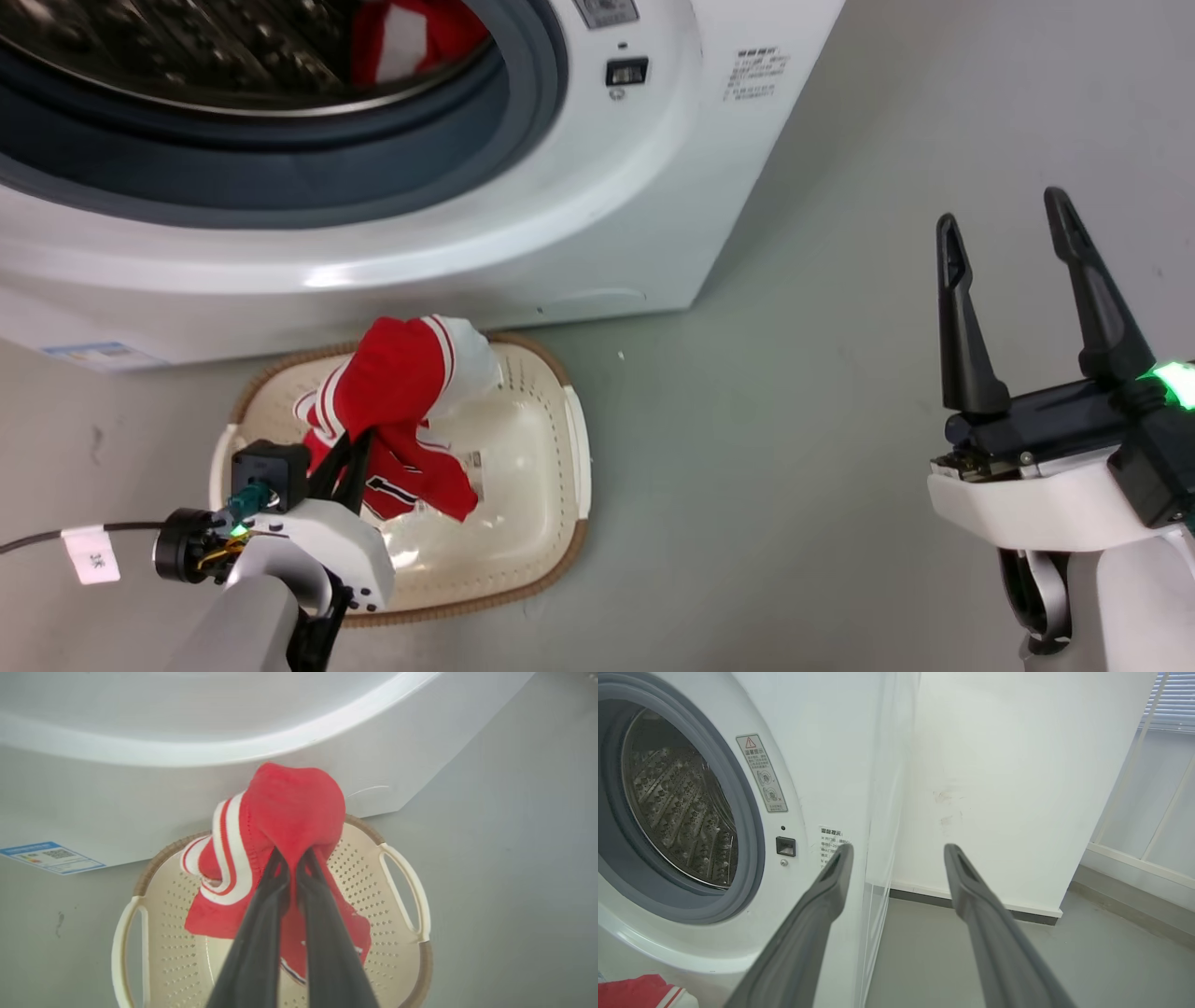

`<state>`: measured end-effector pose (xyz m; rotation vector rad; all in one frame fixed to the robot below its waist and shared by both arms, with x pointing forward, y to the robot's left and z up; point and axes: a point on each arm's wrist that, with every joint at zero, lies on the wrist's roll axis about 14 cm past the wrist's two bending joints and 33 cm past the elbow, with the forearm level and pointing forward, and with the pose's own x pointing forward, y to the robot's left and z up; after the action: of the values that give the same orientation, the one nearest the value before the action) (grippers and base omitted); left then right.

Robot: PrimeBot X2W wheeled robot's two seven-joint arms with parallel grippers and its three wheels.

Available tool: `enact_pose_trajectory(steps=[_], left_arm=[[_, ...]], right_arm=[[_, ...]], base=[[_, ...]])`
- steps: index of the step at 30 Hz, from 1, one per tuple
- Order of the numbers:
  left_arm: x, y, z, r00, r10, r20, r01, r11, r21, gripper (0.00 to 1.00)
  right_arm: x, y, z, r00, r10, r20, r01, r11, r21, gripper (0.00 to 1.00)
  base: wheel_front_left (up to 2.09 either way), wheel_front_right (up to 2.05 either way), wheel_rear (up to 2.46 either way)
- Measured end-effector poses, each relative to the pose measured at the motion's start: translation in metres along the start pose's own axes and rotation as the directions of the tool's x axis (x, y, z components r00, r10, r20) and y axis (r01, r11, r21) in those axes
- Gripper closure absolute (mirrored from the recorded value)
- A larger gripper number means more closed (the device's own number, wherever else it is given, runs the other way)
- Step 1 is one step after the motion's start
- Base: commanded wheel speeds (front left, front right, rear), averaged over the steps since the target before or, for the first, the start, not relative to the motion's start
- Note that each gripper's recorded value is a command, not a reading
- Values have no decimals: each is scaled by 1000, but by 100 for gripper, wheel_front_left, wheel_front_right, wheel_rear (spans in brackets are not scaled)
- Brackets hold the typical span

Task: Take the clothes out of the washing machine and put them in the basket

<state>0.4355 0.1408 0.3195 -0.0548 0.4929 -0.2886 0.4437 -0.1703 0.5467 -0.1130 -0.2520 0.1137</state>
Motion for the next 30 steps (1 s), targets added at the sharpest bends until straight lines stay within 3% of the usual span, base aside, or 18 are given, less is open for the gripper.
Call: enact_pose_trajectory(steps=[14, 25, 26, 27, 30], left_arm=[[53, 10, -109, 942, -10, -335, 17, 1000, 19, 100], [58, 16, -143, 905, 18, -426, -20, 1000, -1, 100], [57, 18, -143, 904, 26, -427, -28, 1000, 1, 22], [57, 20, -141, 905, 33, -424, -36, 999, 1, 0], [62, 20, -125, 926, 38, -377, -40, 999, 3, 0]], right_arm=[[10, -11, -62, 992, -19, -122, 15, 999, -31, 0], [8, -17, -79, 986, -34, -163, 28, 999, -38, 0], [8, -16, -78, 987, -31, -160, 26, 999, -35, 0], [9, -15, -77, 988, -28, -154, 23, 999, -33, 0], [11, -14, -70, 990, -24, -137, 20, 999, -30, 0]], base=[[0, 0, 0], [0, 0, 0], [0, 0, 0], [0, 0, 0], [0, 0, 0]])
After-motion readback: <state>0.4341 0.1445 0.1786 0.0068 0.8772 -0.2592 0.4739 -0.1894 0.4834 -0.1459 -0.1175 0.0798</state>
